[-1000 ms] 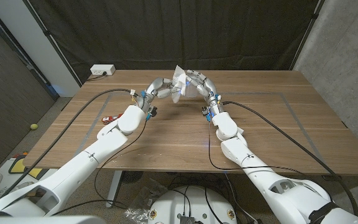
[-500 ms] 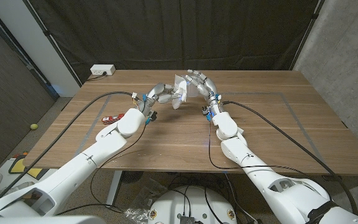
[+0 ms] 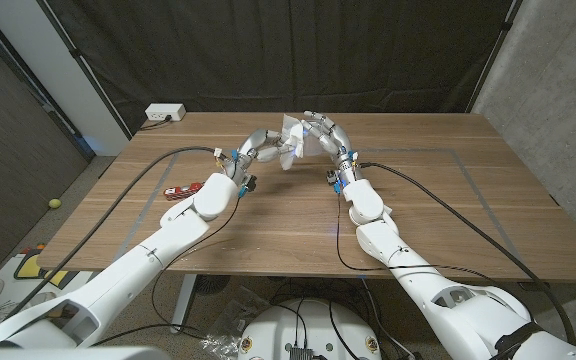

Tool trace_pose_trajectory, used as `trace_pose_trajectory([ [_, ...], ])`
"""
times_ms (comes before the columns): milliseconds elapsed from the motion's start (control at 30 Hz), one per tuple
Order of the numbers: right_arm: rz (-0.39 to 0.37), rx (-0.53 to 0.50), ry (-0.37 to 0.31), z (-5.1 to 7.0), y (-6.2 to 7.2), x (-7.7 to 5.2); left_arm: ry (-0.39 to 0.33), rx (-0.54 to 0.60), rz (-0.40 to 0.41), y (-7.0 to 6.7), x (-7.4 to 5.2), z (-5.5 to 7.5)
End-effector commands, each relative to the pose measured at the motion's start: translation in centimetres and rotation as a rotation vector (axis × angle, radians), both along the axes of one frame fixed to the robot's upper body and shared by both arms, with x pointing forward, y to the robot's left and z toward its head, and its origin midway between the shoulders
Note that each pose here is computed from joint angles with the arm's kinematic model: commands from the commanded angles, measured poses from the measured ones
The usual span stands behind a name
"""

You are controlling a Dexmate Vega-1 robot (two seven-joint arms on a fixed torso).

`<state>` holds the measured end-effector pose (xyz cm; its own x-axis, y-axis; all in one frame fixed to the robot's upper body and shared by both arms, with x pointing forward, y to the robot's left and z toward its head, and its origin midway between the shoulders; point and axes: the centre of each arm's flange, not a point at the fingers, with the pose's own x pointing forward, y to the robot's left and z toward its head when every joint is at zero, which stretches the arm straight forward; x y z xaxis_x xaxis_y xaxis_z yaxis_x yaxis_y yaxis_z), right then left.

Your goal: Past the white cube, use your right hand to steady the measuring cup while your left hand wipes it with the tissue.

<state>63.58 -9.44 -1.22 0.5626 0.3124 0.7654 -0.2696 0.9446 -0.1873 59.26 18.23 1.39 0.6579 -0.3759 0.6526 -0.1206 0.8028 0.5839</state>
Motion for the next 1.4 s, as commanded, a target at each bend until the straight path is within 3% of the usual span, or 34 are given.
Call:
trace_pose_trajectory([
  [33, 0.009, -0.003, 0.007, -0.1, 0.1, 0.1, -0.072, -0.082, -0.023, -0.6, -0.4, 1.0],
  [400, 0.008, 0.0, 0.01, -0.1, 0.0, 0.3, -0.18, -0.221, 0.047, -0.4, -1.4, 1.0],
  [833, -0.05, -0.006, -0.001, 0.1, -1.2, 0.8, -0.228, -0.062, 0.221, 0.5, -2.8, 2.0],
  [1167, -0.254, -0.104, -0.083, 0.4, -2.8, 0.7, -0.22, 0.081, 0.412, 1.6, -4.3, 3.5],
  [1400, -0.363, -0.17, -0.125, 0.6, -3.5, 0.4, -0.183, 0.157, 0.489, 2.0, -4.5, 4.0],
])
